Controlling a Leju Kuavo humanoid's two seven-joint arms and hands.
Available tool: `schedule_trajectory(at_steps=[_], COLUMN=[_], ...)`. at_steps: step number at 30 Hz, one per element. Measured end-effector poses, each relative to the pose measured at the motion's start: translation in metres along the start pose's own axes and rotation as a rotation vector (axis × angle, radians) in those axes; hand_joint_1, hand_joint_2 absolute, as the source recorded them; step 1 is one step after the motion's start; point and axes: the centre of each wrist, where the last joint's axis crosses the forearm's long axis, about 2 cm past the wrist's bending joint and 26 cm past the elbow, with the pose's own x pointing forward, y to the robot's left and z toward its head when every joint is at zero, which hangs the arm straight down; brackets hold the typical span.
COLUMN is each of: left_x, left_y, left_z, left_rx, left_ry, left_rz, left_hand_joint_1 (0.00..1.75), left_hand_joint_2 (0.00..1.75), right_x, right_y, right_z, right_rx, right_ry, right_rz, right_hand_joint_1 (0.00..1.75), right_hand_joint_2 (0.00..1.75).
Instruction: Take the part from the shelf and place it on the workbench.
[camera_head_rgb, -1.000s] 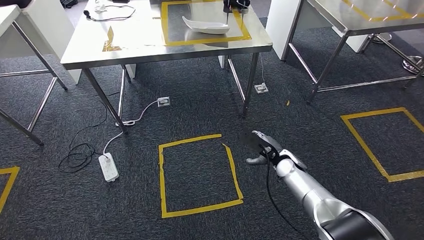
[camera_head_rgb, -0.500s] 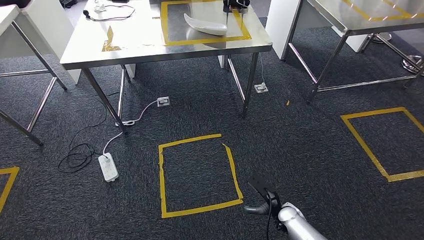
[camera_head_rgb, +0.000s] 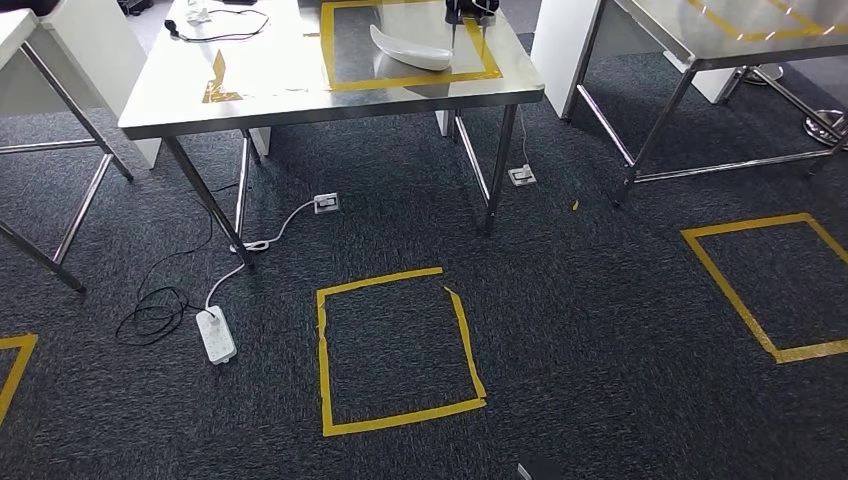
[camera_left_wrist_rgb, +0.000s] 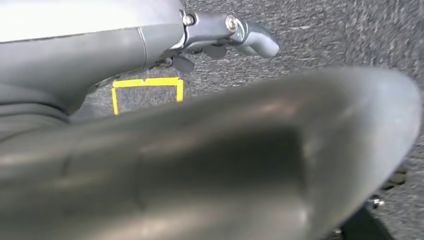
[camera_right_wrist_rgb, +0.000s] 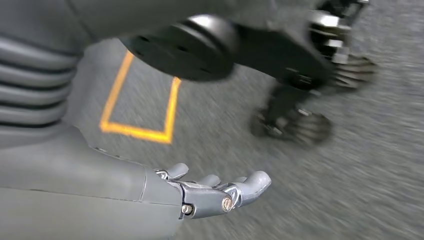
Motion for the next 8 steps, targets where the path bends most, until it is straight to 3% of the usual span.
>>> schedule_trajectory(at_steps=[8], left_x=[-0.003], left_y=[0.001], left_z=[0.001], left_rx=[-0.038], left_ry=[0.019], left_rz=[-0.02], left_hand_joint_1=[0.0], left_hand_joint_2=[0.0], right_x=[-0.026], right_y=[0.009], right_z=[0.007], right_rx=[0.012], right_ry=[0.085], right_rz=[-0.081], right_hand_joint_1=[0.0], right_hand_joint_2=[0.0])
